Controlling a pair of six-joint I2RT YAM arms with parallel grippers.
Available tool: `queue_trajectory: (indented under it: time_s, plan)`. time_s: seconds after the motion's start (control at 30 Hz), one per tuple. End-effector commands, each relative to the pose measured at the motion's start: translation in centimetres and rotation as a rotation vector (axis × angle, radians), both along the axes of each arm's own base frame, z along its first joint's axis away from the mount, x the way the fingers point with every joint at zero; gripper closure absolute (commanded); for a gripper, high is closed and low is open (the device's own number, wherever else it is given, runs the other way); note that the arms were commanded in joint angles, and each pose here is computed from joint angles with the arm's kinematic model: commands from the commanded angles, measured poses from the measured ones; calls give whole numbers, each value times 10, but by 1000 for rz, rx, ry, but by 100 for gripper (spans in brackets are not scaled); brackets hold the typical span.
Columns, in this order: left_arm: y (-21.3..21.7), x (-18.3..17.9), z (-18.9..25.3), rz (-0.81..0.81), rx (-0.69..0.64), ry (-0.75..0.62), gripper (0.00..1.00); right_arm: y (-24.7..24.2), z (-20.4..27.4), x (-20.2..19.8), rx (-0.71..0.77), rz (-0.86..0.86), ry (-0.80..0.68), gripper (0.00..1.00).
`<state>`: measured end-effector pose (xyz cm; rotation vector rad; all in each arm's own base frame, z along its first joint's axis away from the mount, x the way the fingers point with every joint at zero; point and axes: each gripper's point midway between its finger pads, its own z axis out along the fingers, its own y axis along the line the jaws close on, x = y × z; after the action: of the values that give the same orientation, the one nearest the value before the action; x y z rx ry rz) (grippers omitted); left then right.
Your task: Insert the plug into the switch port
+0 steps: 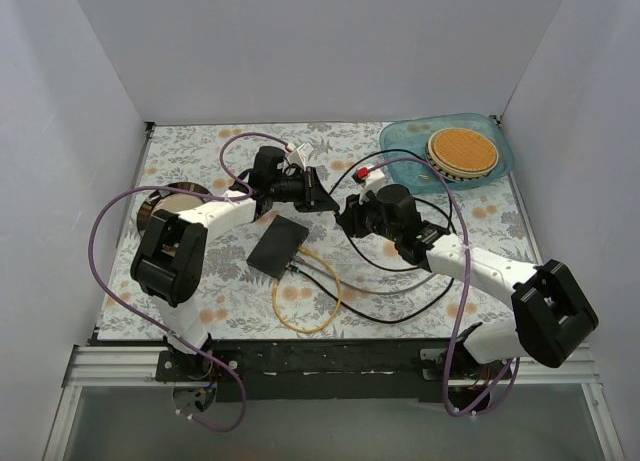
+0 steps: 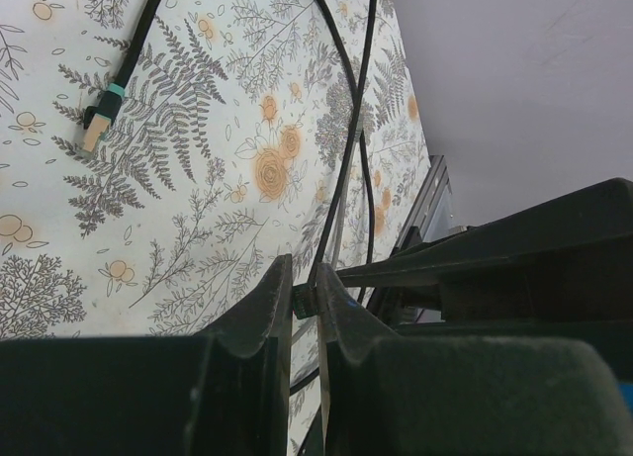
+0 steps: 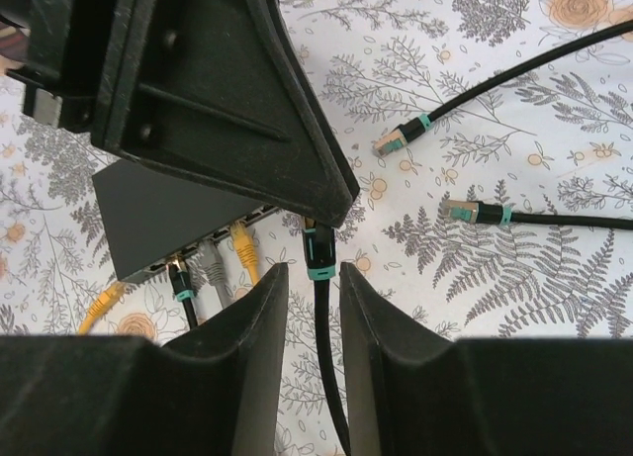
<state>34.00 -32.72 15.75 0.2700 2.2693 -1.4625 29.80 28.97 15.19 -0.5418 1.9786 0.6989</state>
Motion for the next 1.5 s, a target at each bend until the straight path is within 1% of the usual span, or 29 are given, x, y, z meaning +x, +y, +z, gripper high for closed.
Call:
queue_trajectory:
  time_s: [0.0,0.43,0.57,0.63,0.7,0.73,0.83,0.93,1.0,1.03,1.1,1.13,1.2,1.23,1.3,1.33,1.37,1.4,1.43,1.47]
  plan:
    - [-1,-8,38,-23,-49,-84,100,6,27,5,74,14,-72,65]
    - [0,-8,41,-23,-51,-86,100,13,12,12,51,24,-37,69]
    - [0,-8,41,-22,-51,-87,100,11,12,13,53,13,-43,82]
    - [0,-8,41,-24,-51,-88,100,10,14,13,57,7,-50,82]
    - [0,-8,40,-26,-51,-86,100,10,16,14,61,5,-53,78]
    - [0,-8,39,-28,-51,-84,100,10,17,14,63,4,-55,72]
    - [0,-8,40,-25,-51,-86,100,10,17,15,65,-3,-52,61]
    - [0,-8,40,-27,-51,-87,100,11,17,16,66,-5,-51,60]
    - [0,-8,40,-25,-51,-86,100,11,18,16,67,-5,-52,62]
    - [0,-8,39,-26,-51,-84,100,11,18,16,68,-7,-51,66]
    - [0,-8,39,-27,-50,-86,100,10,18,18,66,-14,-55,69]
    - [0,-9,40,-26,-51,-86,100,10,18,18,69,-18,-54,77]
    - [0,-8,40,-28,-52,-86,100,9,19,19,69,-28,-54,81]
    - [0,-9,40,-31,-53,-86,100,8,19,20,69,-33,-54,88]
    - [0,-9,39,-32,-52,-83,100,7,19,20,71,-41,-53,96]
    - [0,-9,40,-32,-53,-83,100,7,20,20,74,-42,-55,99]
    - [0,-9,39,-30,-51,-85,100,7,20,20,73,-44,-54,99]
    - [0,-8,39,-26,-50,-90,90,6,19,20,70,-43,-53,99]
    - [1,-8,39,-23,-47,-93,70,6,18,20,65,-44,-51,99]
    - [1,-7,40,-16,-43,-97,46,5,17,19,57,-41,-48,99]
